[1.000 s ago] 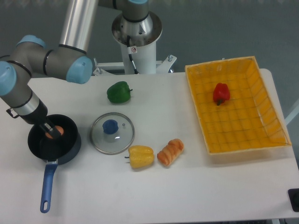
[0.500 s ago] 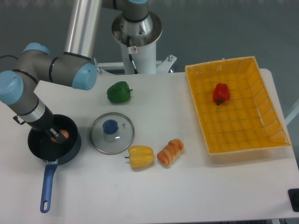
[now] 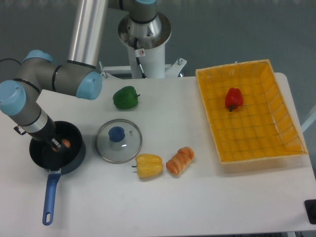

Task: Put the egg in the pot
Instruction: 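Lower the egg down into the saucepan, then open the gripper to release the egg inside the saucepan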

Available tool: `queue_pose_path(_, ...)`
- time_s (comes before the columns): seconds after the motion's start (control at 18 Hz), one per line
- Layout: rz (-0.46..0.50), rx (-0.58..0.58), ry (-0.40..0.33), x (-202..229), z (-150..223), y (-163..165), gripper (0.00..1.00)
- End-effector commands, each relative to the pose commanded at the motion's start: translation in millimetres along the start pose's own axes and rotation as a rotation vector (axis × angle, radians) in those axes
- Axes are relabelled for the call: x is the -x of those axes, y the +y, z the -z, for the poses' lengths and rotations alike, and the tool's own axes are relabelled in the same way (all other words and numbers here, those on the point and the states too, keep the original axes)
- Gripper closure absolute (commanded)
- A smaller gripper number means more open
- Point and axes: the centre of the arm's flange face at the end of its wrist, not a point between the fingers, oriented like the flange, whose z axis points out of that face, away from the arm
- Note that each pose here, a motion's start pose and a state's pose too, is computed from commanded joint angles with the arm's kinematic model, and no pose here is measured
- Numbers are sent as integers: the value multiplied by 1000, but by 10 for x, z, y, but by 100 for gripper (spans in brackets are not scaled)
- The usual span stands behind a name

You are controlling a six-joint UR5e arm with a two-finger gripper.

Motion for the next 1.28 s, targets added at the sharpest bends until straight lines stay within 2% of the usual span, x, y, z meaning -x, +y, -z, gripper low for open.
queue_pose_path(1.28,0,30,22,-87,-245,-77,59)
